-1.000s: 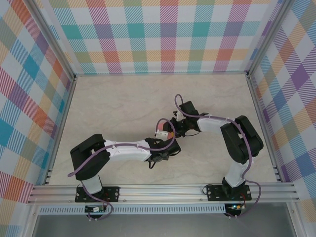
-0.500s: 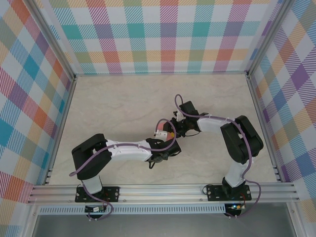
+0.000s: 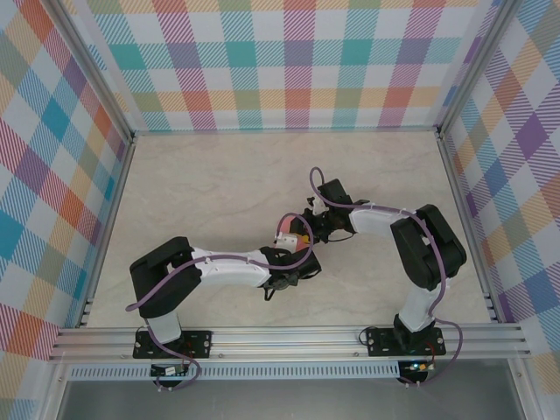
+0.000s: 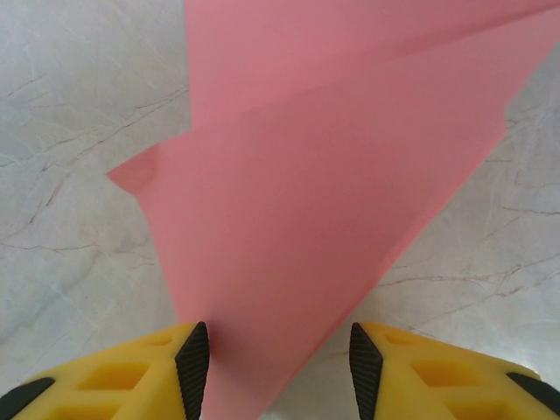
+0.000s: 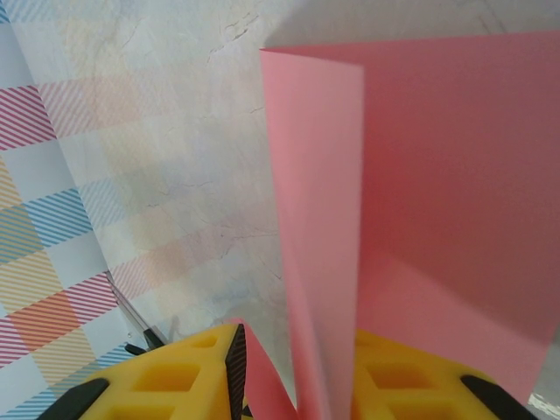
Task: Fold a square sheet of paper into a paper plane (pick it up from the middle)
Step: Fourth fold the wing at the center of the table.
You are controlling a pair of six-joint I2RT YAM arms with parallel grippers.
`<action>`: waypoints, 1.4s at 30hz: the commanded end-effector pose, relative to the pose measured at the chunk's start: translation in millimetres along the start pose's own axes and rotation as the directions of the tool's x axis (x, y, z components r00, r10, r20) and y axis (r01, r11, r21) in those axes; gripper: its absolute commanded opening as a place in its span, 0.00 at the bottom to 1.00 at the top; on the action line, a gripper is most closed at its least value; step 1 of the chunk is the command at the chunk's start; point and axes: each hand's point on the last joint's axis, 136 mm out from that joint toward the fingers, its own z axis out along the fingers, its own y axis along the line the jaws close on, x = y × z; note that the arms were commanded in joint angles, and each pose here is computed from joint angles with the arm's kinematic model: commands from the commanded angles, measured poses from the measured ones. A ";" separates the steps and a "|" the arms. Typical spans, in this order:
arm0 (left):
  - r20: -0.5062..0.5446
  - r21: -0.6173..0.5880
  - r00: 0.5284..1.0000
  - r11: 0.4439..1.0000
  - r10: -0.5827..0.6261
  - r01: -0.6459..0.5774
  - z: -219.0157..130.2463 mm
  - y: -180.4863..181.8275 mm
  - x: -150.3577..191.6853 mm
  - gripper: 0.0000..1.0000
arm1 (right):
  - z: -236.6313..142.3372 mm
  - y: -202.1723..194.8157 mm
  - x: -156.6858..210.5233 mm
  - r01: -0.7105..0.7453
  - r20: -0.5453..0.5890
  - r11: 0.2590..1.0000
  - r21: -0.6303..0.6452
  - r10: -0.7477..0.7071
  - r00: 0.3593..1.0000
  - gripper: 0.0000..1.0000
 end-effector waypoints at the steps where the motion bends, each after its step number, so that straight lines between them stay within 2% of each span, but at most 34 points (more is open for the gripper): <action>1: 0.014 -0.008 1.000 1.000 0.027 -0.026 -0.9 0.9 2.9 0.49 | 2.1 7.2 -2.2 0.004 -0.015 1.000 -0.030 -0.004 1.000 0.30; 7: 0.022 -0.068 0.999 0.997 0.038 -0.037 0.3 10.8 1.5 0.47 | 2.3 5.8 -2.2 0.004 -0.015 1.000 -0.022 -0.005 1.000 0.30; 14: 0.028 -0.068 0.999 0.997 0.031 -0.029 0.3 11.8 1.5 0.40 | 2.3 5.3 -2.0 0.003 -0.016 1.000 -0.020 -0.004 1.000 0.30; 27: 0.015 -0.089 0.999 0.995 0.044 -0.042 5.1 13.9 5.5 0.40 | 2.2 6.6 -2.4 0.006 -0.015 1.000 -0.021 -0.006 1.000 0.29; 42: 0.031 -0.048 0.999 0.998 0.028 -0.026 2.1 10.2 2.7 0.22 | 2.3 3.3 -2.0 -0.001 -0.014 1.000 -0.009 0.001 1.000 0.29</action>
